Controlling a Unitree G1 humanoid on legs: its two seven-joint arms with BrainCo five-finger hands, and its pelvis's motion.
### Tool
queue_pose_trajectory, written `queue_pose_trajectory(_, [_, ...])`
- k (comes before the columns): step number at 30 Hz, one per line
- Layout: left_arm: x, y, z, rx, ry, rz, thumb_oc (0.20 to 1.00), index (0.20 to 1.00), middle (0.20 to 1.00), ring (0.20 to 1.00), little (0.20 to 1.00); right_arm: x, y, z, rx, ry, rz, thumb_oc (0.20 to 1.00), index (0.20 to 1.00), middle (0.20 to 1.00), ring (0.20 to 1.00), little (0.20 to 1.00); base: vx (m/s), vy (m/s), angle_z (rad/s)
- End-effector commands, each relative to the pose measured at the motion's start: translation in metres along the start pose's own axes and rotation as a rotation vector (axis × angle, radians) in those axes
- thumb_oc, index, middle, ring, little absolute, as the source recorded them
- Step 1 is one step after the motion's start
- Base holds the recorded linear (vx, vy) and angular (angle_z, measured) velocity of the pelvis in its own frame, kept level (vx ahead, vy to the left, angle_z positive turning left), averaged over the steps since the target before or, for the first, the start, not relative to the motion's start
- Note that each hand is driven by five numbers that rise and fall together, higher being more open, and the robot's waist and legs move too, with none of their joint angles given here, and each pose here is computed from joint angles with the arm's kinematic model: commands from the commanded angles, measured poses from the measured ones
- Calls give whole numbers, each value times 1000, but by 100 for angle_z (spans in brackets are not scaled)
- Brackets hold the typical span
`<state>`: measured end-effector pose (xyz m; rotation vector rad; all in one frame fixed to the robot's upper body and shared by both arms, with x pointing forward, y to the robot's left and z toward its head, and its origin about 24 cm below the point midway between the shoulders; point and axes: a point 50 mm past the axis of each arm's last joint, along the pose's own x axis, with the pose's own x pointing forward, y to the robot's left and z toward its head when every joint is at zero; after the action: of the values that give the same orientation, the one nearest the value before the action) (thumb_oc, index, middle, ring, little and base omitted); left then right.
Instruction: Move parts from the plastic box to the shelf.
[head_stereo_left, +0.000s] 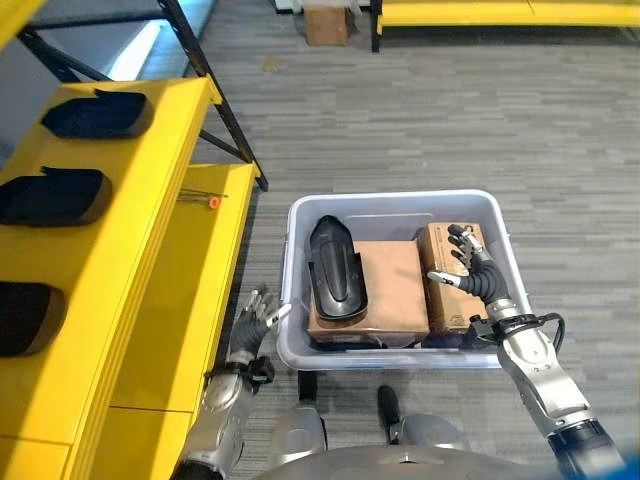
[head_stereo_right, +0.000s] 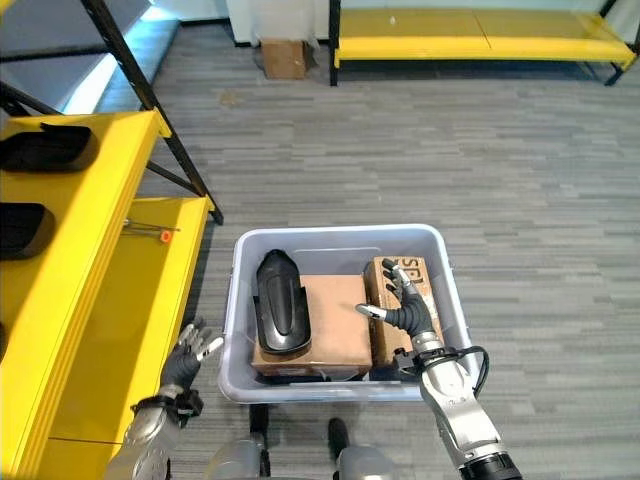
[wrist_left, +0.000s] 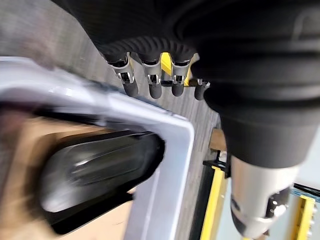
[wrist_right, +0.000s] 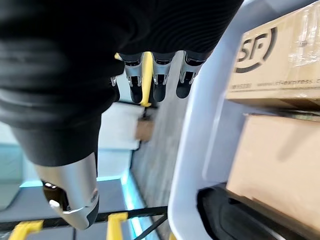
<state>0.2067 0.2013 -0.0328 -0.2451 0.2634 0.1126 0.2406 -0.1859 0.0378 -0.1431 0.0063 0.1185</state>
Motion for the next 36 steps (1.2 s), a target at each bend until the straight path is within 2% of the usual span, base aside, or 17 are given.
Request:
queue_pose_trajectory(1, [-6, 18, 17, 7, -97, 51, 1000, 1000, 1000, 1000, 1000, 4, 3, 20, 31, -112, 14, 1000, 1000, 1000, 1000, 1000, 89, 192, -64])
queue_pose_trajectory(15, [2, 10, 26, 98, -117, 11, 1000, 1000, 1000, 1000, 1000, 9, 9, 29, 33, -146, 40, 1000, 1000, 1000, 1000, 1000, 44, 67, -15])
queue_pose_trajectory(25, [27, -37, 61, 63, -263, -114, 1000, 1000, 1000, 1000, 1000, 49, 22, 66, -12, -285, 7, 1000, 1000, 1000, 1000, 1000, -59, -17, 6])
queue_pose_trajectory(36, [44, -75, 101, 23, -420, -148, 1000, 1000, 1000, 1000, 1000, 63, 39, 86, 9, -355, -1, 1000, 1000, 1000, 1000, 1000, -27, -16, -3])
